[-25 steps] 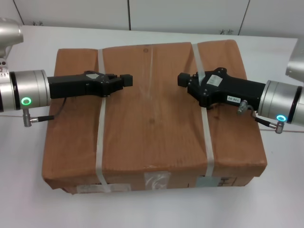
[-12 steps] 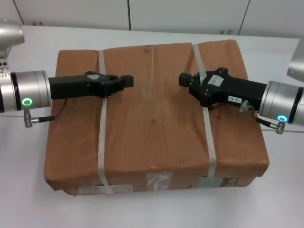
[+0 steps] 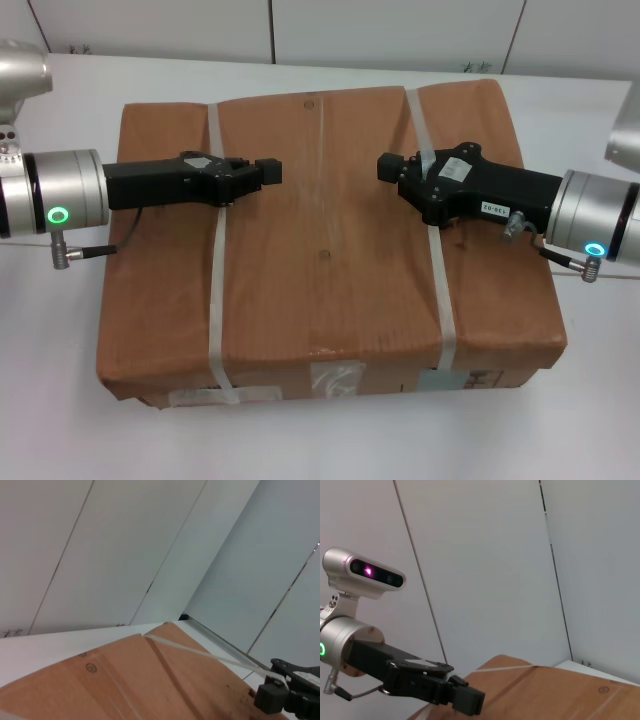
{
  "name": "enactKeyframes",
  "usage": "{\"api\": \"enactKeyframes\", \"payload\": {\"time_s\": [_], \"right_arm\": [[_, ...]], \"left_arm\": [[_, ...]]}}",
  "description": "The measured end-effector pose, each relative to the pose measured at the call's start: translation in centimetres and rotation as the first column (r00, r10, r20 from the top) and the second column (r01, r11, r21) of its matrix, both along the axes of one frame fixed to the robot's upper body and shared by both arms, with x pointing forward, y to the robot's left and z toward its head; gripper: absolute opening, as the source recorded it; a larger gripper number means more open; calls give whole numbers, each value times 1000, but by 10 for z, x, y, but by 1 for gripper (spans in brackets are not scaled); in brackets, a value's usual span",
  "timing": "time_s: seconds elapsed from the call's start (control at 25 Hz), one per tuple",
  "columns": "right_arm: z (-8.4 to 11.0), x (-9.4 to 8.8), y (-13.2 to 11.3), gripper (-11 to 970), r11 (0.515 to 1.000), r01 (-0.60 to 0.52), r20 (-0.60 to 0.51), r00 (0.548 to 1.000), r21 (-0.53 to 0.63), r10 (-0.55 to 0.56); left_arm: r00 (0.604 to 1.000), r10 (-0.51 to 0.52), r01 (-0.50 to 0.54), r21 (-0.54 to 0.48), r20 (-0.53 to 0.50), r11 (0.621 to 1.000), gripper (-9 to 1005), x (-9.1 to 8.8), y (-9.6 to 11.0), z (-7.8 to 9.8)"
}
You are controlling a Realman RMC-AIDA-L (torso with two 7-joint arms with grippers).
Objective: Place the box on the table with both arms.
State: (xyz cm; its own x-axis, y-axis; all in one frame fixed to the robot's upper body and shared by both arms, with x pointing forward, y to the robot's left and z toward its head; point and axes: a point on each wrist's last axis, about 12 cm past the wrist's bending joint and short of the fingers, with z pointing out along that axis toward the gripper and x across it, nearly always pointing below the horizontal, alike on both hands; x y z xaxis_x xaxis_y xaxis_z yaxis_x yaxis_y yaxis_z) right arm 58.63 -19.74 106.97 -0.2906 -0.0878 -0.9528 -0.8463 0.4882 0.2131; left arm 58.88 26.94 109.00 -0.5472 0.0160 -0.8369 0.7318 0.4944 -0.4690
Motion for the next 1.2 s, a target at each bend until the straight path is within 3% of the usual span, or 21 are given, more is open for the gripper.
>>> {"api": "enactKeyframes", "payload": {"time_s": [1.2], "right_arm": [[0, 0, 0, 21, 1000, 0, 0, 1000, 0, 0]], "left_arm": [[1000, 0, 0, 0, 0, 1000, 59, 0, 0, 0]]}}
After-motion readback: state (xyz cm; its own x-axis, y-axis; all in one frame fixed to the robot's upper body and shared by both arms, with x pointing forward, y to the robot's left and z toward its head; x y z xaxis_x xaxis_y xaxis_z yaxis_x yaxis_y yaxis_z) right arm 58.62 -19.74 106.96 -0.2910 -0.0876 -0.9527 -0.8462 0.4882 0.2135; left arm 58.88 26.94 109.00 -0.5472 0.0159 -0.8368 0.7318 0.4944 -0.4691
